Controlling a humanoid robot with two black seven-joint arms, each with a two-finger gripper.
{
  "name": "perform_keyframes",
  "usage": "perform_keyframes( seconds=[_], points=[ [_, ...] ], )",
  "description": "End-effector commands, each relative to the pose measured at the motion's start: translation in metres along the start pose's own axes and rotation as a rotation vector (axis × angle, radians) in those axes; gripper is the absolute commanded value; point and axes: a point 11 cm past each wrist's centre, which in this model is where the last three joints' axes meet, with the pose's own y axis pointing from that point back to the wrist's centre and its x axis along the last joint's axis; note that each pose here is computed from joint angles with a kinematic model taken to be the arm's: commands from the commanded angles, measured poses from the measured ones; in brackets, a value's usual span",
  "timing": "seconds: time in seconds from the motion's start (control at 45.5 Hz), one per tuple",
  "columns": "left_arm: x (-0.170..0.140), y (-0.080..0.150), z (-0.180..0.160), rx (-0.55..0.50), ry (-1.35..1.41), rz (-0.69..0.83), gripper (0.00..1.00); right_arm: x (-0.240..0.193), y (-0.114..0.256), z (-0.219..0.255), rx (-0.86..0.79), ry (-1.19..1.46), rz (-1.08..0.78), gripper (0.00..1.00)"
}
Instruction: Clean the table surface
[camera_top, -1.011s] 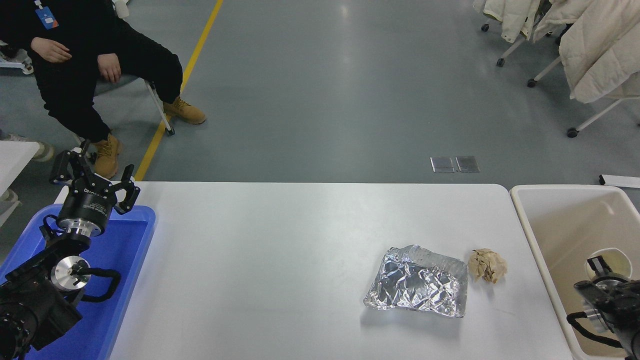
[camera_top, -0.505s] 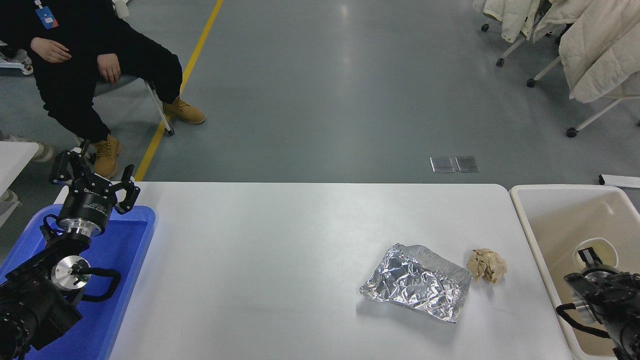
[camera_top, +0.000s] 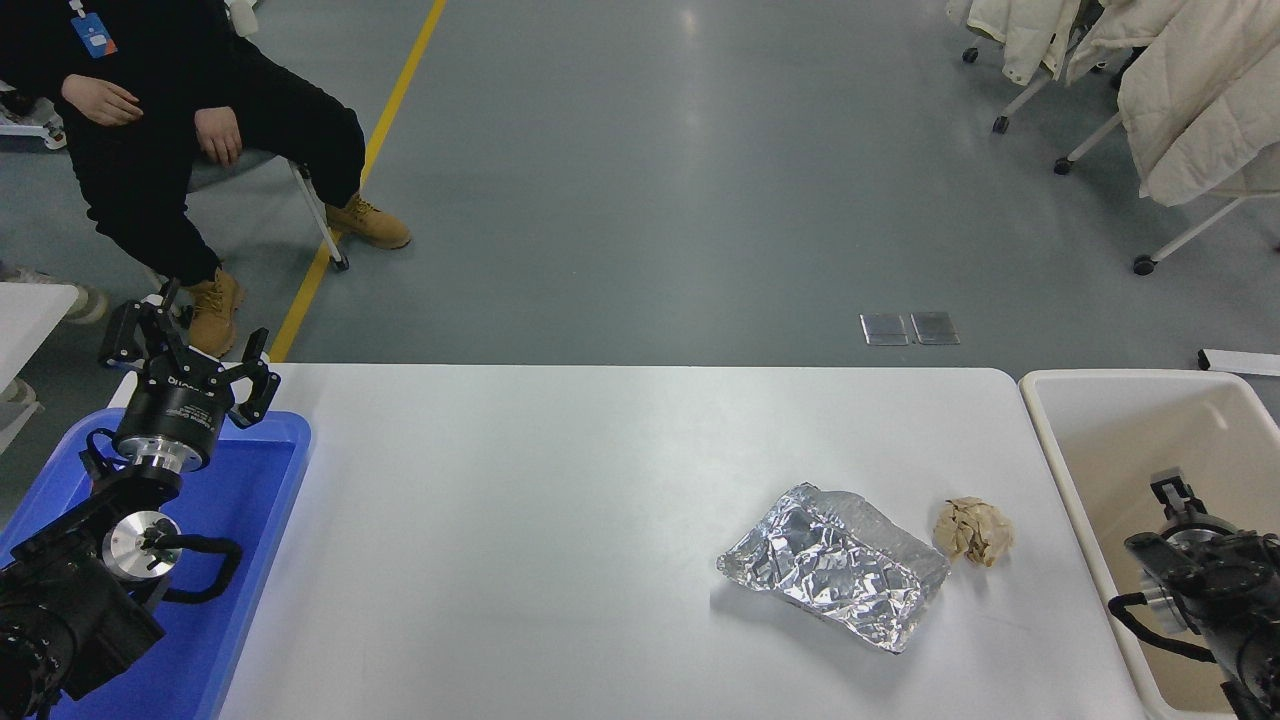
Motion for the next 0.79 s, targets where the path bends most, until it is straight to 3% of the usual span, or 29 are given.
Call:
perform_keyframes(
  seconds=[0.0, 0.33, 0.505, 0.769],
  points=[
    [0.0, 0.0, 0.0, 0.0, 0.001, -0.001, 1.0, 0.009, -0.001, -0.011, 0.02, -0.013, 0.004, 1.0],
    [0.0, 0.0, 0.0, -0.001, 0.001, 0.0, 1.0, 0.093, 0.007, -0.054, 0.144, -0.262, -0.087, 1.0],
    [0.0, 0.0, 0.0, -0.001, 0.001, -0.001, 1.0, 0.099, 0.022, -0.064, 0.19, -0.418, -0.171, 1.0],
    [0.0, 0.0, 0.0, -0.001, 0.001, 0.0, 1.0, 0.116, 0.064, -0.115, 0.388, -0.653, -0.369, 1.0]
  ],
)
